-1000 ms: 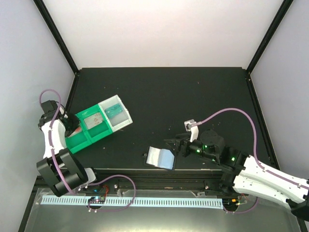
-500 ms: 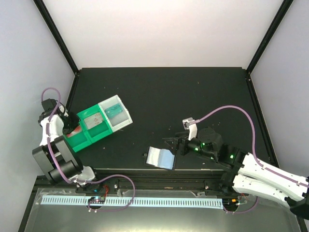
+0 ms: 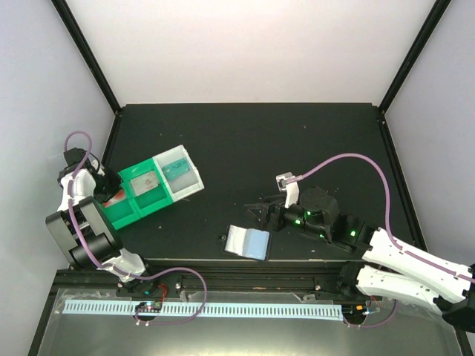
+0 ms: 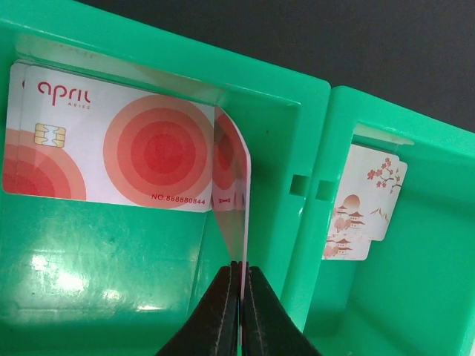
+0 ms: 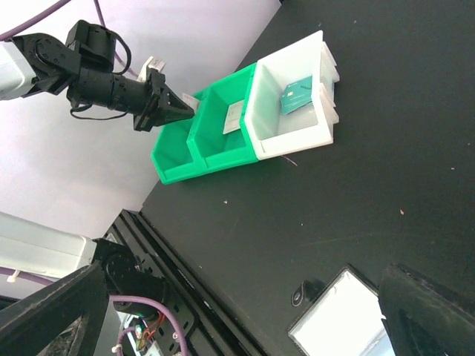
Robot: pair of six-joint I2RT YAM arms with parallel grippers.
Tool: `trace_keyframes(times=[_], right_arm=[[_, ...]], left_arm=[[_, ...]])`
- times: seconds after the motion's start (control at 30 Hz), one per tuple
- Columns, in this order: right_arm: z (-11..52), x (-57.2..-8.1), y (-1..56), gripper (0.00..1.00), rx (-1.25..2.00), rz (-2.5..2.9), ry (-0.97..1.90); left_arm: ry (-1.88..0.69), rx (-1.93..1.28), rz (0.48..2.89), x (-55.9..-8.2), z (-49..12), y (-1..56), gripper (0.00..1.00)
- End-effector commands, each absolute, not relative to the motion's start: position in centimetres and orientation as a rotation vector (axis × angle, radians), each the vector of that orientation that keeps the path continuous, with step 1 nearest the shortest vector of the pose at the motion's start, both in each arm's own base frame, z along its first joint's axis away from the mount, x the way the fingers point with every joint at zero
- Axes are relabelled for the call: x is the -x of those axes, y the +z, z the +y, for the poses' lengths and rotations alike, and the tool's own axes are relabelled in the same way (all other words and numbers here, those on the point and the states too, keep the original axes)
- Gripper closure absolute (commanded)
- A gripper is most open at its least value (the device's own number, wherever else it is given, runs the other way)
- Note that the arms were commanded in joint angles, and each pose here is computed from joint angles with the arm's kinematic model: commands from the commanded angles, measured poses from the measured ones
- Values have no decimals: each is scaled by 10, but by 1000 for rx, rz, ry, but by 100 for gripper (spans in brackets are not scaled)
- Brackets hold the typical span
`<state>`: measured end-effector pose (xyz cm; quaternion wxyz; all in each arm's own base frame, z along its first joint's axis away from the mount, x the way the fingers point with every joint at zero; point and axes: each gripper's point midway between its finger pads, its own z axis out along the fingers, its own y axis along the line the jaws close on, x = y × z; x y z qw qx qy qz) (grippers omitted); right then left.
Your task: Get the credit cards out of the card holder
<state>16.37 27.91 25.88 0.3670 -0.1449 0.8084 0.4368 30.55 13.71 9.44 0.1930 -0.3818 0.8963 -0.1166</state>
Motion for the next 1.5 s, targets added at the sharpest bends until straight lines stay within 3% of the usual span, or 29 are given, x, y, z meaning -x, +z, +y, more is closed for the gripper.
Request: trace_keyframes(times=[0.0, 0.2, 0.37, 0.77, 1.3, 1.47], right_arm=[[279, -166, 268, 0, 356, 2047, 1133], [277, -163, 268, 0, 354, 2050, 1153], [270, -161, 269, 0, 342, 2043, 1140], [269, -161, 270, 0, 346, 2033, 1141], [269, -154, 268, 0, 369, 2007, 1192], [271, -150, 267, 0, 390, 2011, 1212]], left_arm=[[-351, 1030, 2500, -315, 139, 106, 94], [-261, 1038, 2518, -310, 149, 108, 93], [-164, 1059, 2528, -304, 159, 110, 87], [-9, 1116, 2532, -296, 178, 112, 87], [11, 1156, 2524, -299, 184, 109, 73], [2, 1163, 2515, -299, 182, 110, 61]])
